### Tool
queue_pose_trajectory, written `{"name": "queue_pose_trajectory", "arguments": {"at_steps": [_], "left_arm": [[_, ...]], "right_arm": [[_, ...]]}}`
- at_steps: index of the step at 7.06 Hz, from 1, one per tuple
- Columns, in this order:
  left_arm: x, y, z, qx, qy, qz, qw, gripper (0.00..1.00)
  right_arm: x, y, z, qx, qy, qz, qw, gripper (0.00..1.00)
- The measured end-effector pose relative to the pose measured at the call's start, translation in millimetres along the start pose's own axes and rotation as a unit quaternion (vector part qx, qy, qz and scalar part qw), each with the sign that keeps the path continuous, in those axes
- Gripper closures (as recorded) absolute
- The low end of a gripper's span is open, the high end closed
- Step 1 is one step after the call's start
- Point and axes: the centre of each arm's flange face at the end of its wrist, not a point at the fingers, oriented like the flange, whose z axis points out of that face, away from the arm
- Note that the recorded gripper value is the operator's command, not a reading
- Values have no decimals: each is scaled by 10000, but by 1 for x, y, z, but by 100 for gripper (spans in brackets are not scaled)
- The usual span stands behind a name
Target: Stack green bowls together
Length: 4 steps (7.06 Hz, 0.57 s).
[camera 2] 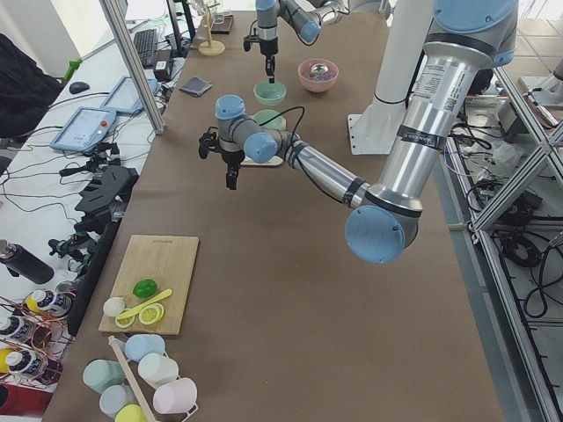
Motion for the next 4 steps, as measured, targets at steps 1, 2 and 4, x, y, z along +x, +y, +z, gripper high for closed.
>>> {"name": "queue_pose_trajectory", "arguments": {"at_steps": [1, 2, 4], "left_arm": [[0, 0, 0, 1, 1, 1, 10000, 3], [0, 0, 0, -1, -2, -2, 10000, 3], [-2, -1, 2, -14, -16, -12, 10000, 3]], "right_arm": [[-11, -4, 10, -38, 9, -14, 10000, 100], [-20, -6, 19, -87, 37, -6, 10000, 100], [-33, -8, 34, -157, 115, 9, 9998, 100]]}}
